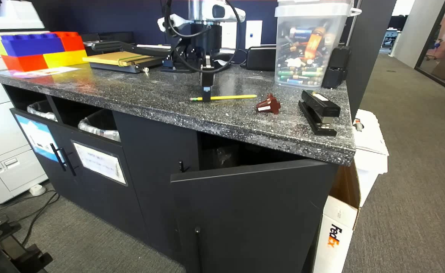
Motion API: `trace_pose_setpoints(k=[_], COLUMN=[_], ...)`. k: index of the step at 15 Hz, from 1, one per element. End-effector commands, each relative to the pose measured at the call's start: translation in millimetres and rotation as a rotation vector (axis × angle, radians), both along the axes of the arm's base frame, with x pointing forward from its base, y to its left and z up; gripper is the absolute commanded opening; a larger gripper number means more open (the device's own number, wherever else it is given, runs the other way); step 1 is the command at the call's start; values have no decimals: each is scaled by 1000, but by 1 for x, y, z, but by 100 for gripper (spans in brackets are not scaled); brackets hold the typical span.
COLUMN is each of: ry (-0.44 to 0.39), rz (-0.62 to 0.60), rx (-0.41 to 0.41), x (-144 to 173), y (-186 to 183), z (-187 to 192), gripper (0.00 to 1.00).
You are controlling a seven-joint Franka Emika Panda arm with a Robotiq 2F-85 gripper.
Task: Move the crayon closer to the stapler remover
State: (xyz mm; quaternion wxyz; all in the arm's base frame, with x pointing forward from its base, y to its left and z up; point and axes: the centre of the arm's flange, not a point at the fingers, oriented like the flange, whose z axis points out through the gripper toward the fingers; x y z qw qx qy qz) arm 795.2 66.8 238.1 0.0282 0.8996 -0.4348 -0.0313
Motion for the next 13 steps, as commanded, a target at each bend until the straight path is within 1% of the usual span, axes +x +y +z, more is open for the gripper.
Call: trace_pose_setpoints(k=[1, 2, 3, 4, 6, 8, 9, 11, 12, 13], ry=[44, 44, 40, 45, 54, 49, 27, 22, 21, 21], rz=[-41, -45, -42, -33, -7, 3, -9, -5, -4, -3], rx=[11, 18, 26, 31, 47, 95, 33, 53, 57, 58], x=[75, 75, 75, 74, 72, 68, -2, -2, -2, -2], y=[-9, -12, -13, -13, -11, -5, -12, -8, -7, -7], z=[-6, -4, -1, 1, 9, 22, 1, 8, 10, 11], gripper=[33, 34, 40, 47, 60, 76, 59, 72, 76, 76])
